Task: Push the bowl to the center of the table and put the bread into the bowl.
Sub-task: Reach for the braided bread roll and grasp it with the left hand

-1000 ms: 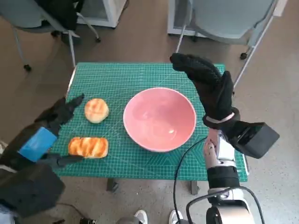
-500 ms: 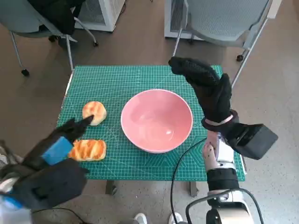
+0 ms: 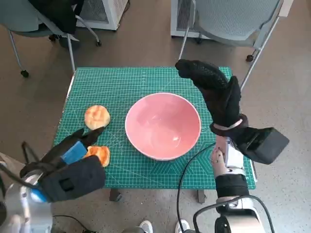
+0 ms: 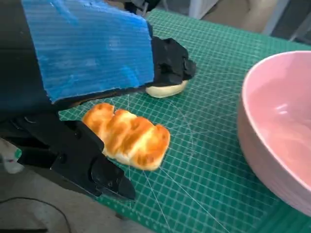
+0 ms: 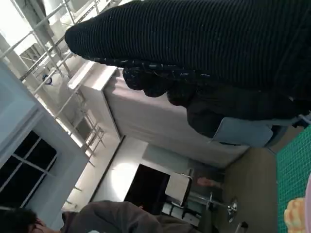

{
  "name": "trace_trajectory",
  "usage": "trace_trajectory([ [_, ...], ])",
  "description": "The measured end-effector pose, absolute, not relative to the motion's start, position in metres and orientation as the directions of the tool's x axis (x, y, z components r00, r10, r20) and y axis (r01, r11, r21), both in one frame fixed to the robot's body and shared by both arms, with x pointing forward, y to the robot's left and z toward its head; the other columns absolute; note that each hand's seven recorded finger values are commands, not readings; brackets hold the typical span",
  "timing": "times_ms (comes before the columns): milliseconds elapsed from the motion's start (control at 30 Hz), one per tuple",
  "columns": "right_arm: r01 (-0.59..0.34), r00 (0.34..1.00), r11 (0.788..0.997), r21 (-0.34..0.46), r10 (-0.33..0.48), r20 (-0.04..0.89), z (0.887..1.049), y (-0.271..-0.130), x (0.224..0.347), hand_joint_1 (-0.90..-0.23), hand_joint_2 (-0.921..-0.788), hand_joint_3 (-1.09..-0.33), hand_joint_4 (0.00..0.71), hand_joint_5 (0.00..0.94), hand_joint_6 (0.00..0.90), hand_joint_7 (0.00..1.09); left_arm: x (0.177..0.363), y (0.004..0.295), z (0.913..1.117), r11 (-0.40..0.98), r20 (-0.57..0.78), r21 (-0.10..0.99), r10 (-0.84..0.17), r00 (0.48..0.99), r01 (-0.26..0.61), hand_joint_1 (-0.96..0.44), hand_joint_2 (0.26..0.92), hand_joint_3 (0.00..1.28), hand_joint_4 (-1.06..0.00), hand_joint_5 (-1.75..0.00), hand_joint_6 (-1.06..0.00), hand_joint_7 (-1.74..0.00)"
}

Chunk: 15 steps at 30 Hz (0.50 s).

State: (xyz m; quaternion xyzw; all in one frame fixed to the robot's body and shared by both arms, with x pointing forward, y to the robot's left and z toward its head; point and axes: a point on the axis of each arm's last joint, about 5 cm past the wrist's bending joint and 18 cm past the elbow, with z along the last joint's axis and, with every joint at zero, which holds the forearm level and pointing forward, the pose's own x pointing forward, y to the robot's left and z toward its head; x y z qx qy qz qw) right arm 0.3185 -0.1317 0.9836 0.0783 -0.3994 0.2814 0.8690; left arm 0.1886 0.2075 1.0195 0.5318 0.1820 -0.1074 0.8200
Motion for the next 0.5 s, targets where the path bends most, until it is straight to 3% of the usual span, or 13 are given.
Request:
trace_trajectory([
  [500,-0.557,0.516,0.826,-0.092,0.431,0.74,0.987,-0.133,0.318,-0.655,-0.921,-0.901,0.076,0.0,0.061,0.19,0.211,0.212,1.0,0.382,-0.468,0.835,0.111,0.877,0.397,-0.05,0.689,0.02,-0.09,0.0,-0.28,-0.01],
])
